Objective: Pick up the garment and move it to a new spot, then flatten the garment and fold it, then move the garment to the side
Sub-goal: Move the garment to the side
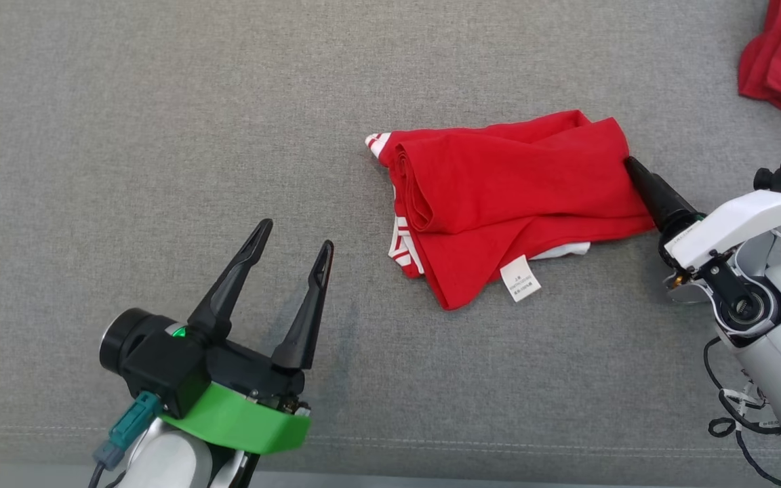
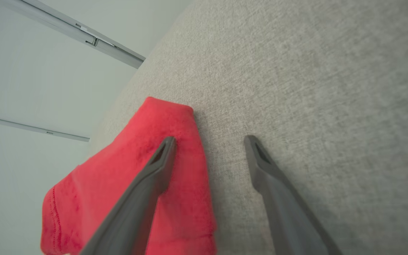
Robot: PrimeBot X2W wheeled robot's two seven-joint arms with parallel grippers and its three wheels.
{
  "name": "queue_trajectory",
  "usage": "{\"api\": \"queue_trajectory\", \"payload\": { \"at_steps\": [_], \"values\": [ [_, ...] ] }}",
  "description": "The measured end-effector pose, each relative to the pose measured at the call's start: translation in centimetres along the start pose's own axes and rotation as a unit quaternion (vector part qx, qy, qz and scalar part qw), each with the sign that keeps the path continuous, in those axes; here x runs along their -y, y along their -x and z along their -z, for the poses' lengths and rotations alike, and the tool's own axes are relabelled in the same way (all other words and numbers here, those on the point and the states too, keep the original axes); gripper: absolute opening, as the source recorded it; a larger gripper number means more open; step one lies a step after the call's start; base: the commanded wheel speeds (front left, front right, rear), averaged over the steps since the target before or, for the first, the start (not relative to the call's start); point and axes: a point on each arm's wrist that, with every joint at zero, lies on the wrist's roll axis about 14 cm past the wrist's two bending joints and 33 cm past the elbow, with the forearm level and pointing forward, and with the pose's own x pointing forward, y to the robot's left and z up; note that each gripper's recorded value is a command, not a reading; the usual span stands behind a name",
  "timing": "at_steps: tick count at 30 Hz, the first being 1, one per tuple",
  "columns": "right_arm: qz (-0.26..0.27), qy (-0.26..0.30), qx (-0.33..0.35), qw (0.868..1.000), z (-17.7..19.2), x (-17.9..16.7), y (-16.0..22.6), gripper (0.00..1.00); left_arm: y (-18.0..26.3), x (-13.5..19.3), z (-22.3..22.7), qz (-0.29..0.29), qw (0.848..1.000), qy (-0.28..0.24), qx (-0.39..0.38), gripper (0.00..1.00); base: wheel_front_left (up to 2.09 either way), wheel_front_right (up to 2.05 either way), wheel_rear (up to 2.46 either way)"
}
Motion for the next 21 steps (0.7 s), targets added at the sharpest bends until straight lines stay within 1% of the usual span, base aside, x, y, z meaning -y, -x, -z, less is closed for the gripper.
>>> {"api": "queue_trajectory", "payload": {
  "at_steps": [8,9,10,11,13,14,18,21],
  "values": [
    [-0.04,0.021,-0.048,0.998,1.6,-2.8,-1.2,1.0,0.3,-0.7,-0.2,-0.012,1.0,-0.006,0.001,1.0,0.0,0.0,0.0],
    [-0.042,0.025,-0.052,0.997,1.7,-2.9,-1.3,0.82,0.3,-0.7,-0.2,-0.012,1.0,-0.006,0.001,1.0,0.0,0.0,0.0],
    [-0.045,0.029,-0.054,0.997,1.8,-3.1,-1.3,0.49,0.3,-0.7,-0.2,-0.013,1.0,-0.006,0.001,1.0,0.0,0.0,0.0],
    [-0.049,0.034,-0.055,0.997,1.7,-3.4,-1.4,0.33,0.3,-0.7,-0.2,-0.013,1.0,-0.006,0.001,1.0,0.0,0.0,0.0],
    [-0.055,0.042,-0.056,0.996,1.8,-3.8,-1.6,0.08,0.4,-0.8,-0.2,-0.014,1.0,-0.007,0.002,1.0,0.0,0.0,0.0],
    [-0.058,0.045,-0.056,0.996,1.8,-4.0,-1.6,0.0,0.4,-0.8,-0.2,-0.015,1.0,-0.007,0.003,1.0,0.0,0.0,0.0],
    [-0.076,0.066,-0.052,0.994,1.3,-5.5,-1.8,0.0,0.6,-1.0,-0.1,-0.019,1.0,-0.008,0.0,1.0,0.0,0.0,0.0],
    [-0.093,0.097,-0.039,0.99,0.0,-6.9,-1.7,0.0,0.6,-0.9,-0.4,-0.018,1.0,-0.01,0.004,1.0,0.0,0.0,0.0]
  ]
}}
